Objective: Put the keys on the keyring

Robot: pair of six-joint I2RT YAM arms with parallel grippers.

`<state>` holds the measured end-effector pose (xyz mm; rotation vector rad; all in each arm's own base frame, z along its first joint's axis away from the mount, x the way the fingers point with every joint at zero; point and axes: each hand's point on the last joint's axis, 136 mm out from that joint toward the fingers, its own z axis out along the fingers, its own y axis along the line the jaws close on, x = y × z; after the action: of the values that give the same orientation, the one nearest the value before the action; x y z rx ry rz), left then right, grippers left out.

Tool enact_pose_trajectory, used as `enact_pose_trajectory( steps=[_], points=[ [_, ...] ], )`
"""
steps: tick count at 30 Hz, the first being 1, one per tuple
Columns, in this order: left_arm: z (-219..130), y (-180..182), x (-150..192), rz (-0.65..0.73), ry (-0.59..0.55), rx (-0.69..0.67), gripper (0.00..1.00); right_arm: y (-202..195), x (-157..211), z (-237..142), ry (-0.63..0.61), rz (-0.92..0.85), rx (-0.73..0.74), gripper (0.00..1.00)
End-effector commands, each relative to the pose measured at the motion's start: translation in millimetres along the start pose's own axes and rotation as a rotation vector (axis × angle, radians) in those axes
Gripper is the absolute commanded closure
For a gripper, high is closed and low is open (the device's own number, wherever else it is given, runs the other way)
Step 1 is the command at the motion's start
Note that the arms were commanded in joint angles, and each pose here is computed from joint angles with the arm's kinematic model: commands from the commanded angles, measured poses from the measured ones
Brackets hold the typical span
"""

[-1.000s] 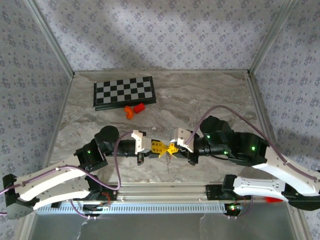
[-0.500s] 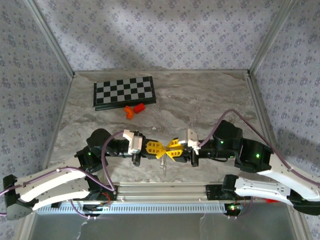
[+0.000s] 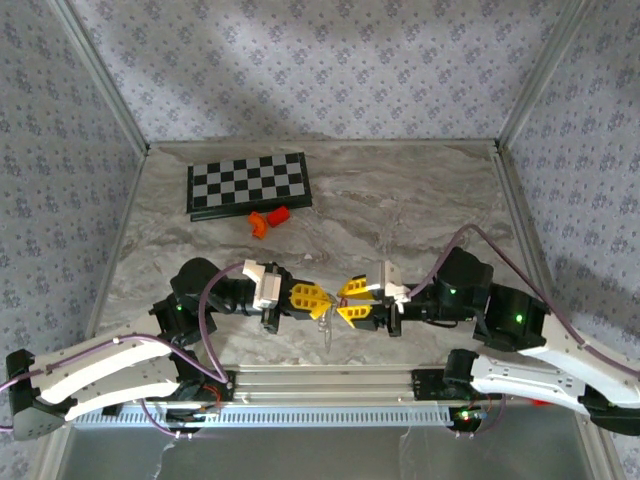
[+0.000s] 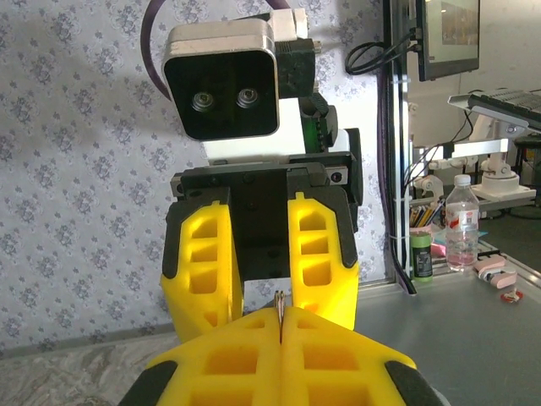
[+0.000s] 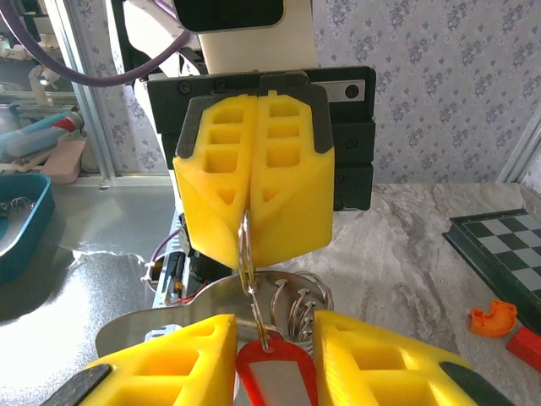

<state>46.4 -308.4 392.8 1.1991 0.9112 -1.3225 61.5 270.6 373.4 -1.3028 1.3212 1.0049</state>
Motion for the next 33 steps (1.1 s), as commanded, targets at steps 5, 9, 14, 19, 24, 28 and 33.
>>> enact_pose_trajectory(
  steps=[5,9,14,19,24,28,33],
  points=[
    [-3,-10,-25,0.033,-0.081,0.034,1.00,1,-4,0,-0.027,0.010,-0.008,0.75],
    [-3,-11,-25,0.032,-0.083,0.041,1.00,0,-3,1,-0.025,0.009,-0.005,0.81],
    [-2,-13,-25,0.028,-0.083,0.060,1.00,-1,-1,3,-0.020,0.009,-0.004,0.90],
    [-2,-16,-26,0.026,-0.088,0.076,1.00,0,-1,6,-0.012,0.010,-0.016,0.95],
    [-1,-17,-27,0.023,-0.090,0.090,1.00,2,-3,7,-0.013,0.004,-0.034,0.97],
    [0,-18,-27,0.019,-0.092,0.101,1.00,5,-6,10,-0.007,0.002,-0.059,0.99],
    [0,-19,-27,0.017,-0.099,0.105,1.00,8,-6,14,0.004,-0.001,-0.083,1.00]
  ],
)
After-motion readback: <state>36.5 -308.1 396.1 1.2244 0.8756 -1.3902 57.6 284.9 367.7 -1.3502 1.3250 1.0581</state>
